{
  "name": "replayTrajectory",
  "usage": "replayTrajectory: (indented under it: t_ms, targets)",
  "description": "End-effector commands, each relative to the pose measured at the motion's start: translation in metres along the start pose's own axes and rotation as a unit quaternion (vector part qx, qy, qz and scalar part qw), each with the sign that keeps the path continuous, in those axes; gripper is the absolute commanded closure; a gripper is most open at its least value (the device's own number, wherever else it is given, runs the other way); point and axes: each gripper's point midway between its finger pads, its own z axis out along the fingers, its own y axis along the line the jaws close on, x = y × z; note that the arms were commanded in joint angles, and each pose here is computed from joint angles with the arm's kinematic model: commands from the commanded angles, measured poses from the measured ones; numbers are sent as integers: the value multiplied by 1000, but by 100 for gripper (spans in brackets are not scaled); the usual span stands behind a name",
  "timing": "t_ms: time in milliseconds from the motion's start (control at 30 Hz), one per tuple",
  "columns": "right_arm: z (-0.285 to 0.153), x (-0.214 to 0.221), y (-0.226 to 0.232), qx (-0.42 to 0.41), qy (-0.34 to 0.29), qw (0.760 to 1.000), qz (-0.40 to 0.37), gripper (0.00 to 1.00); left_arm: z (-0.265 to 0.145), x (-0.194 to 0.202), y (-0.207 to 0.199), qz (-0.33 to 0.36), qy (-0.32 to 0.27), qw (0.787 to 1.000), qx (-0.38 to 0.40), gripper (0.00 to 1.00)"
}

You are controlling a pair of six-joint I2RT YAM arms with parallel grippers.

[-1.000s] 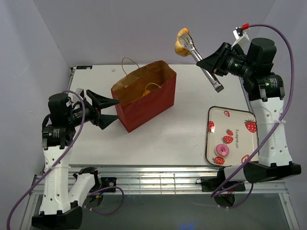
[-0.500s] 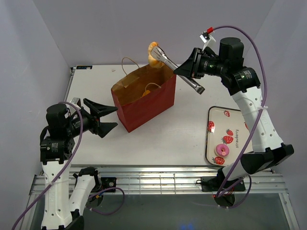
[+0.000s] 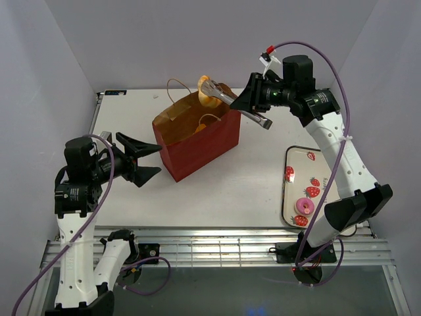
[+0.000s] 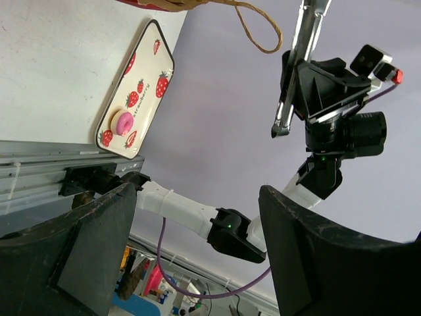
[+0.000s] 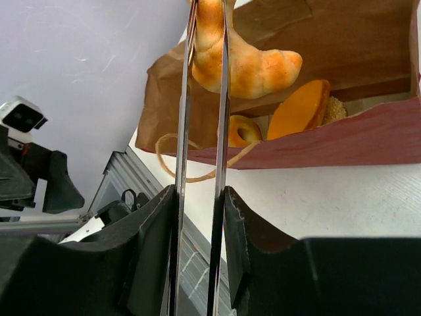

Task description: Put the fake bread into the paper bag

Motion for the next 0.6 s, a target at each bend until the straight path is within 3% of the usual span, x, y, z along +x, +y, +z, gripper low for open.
replayTrajectory:
  t_ms: [0,567]
  targets:
    - [-5,-11,13,-9,-14,1000,-27,60,-4,2,-13,24,5,1000,10,15]
    - [0,-2,4,8,6,1000,-29,55,-1,-1,-12,26,5,1000,11,15]
